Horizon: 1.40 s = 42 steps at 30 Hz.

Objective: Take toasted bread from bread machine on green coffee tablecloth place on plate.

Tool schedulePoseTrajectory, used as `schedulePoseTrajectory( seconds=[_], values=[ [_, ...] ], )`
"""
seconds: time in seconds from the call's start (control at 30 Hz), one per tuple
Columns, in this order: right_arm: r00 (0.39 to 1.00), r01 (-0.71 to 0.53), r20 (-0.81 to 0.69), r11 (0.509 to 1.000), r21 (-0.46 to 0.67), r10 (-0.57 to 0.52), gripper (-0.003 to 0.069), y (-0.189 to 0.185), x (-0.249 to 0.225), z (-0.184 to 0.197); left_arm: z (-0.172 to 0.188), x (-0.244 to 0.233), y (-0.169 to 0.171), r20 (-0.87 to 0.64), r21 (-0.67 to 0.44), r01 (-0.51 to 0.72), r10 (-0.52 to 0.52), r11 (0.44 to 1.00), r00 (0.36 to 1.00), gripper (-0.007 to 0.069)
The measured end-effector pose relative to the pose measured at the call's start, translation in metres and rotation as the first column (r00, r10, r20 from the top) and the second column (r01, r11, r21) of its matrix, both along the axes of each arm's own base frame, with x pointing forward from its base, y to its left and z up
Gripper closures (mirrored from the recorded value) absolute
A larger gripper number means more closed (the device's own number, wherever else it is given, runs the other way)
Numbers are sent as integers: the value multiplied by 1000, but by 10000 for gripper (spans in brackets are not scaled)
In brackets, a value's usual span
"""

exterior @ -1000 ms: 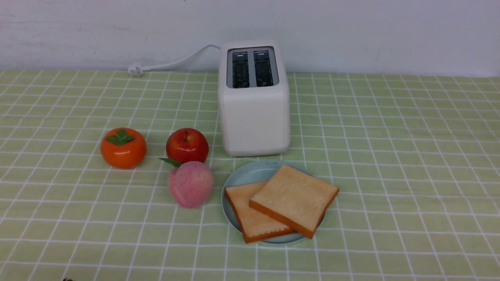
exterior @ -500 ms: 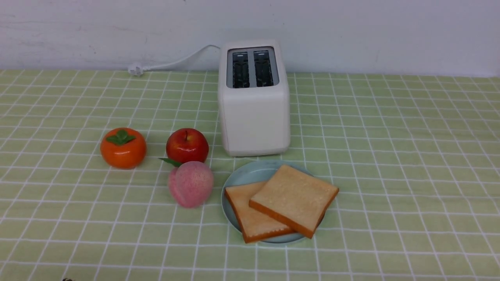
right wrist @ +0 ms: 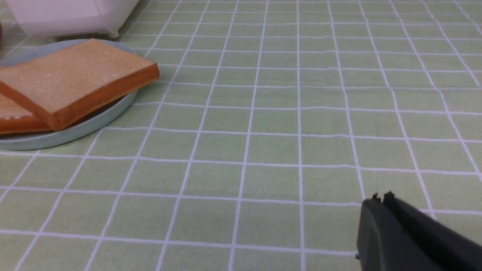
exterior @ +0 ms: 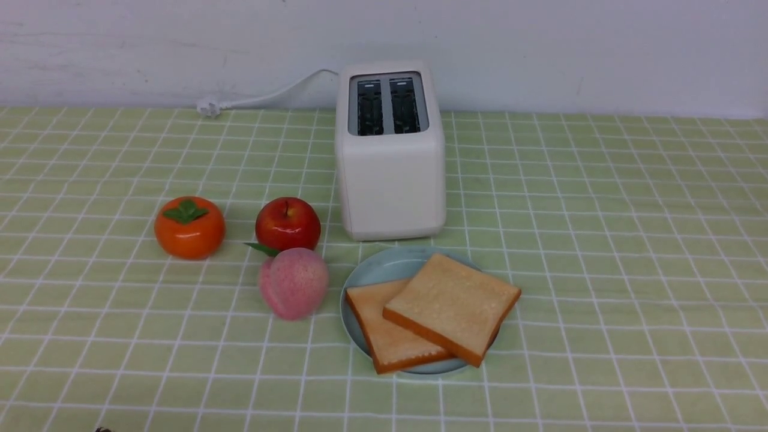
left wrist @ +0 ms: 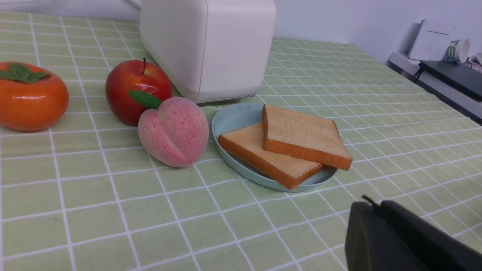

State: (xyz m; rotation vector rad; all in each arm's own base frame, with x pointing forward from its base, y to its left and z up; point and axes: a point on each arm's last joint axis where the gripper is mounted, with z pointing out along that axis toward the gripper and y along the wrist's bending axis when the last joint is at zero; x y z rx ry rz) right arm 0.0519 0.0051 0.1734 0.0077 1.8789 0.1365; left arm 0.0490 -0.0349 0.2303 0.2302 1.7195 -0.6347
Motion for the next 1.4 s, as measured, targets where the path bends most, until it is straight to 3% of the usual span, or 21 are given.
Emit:
schedulePoseTrajectory(
  seconds=[0.77,0.87,1.07,1.23,1.4],
  values=[
    [1000,0,0,1000,1,0,662,0,0,0,-7,1,1,0,8,-21,21,1000,1000,587],
    [1000,0,0,1000,1,0,659,0,0,0,-14,6,9,6,-19,-154,154,988,988,634],
    [1000,0,0,1000,1,0,655,0,0,0,-38,6,23,8,-17,-365,365,931,931,638],
    [1000,1,-1,1000,1,-1,654,0,0,0,-60,3,25,-197,18,-403,399,915,896,638],
    [1000,1,-1,1000,1,-1,649,0,0,0,-61,2,25,-261,-49,-429,403,902,877,638]
  ],
)
